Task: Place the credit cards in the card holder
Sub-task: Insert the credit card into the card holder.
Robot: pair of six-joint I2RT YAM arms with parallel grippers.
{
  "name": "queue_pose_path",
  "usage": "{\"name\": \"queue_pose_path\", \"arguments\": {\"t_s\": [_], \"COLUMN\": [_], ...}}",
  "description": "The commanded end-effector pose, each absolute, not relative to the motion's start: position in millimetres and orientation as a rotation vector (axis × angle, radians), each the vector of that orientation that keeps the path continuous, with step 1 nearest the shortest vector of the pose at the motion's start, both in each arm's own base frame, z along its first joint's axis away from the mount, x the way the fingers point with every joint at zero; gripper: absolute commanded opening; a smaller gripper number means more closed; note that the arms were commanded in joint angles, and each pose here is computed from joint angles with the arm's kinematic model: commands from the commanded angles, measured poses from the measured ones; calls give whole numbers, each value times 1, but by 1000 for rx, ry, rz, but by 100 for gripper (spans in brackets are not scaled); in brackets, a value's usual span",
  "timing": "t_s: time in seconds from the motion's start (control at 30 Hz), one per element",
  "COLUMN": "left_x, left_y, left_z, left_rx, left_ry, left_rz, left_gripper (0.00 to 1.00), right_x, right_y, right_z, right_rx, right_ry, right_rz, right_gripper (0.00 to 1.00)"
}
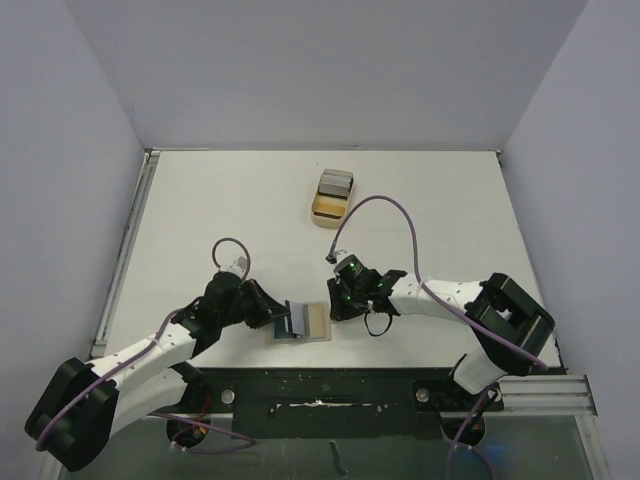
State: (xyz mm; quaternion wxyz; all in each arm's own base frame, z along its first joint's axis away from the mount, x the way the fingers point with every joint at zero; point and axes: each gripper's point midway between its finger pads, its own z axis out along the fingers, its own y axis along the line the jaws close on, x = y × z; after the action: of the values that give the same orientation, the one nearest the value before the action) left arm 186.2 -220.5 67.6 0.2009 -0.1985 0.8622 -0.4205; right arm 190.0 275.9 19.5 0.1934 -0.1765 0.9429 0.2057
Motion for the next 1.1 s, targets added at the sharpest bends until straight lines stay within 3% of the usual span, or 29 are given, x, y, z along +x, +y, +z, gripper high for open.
{"name": "queue_pose_path", "arguments": {"t_s": [0.0,1.07], "left_x": [194,195], "left_y": [-227,-223], "left_z": [79,38], "left_rx": [-479,-316], "left_ry": [2358,2516], "left_rz": [-1223,-1061], "left_gripper": [0,0], "right_x": [192,190], "right_y": [280,285], "right_z": [26,18], "right_rx": [-481,-513], "right_ry": [2613,2619], "right_rz": [594,609], "right_gripper": [14,14]}}
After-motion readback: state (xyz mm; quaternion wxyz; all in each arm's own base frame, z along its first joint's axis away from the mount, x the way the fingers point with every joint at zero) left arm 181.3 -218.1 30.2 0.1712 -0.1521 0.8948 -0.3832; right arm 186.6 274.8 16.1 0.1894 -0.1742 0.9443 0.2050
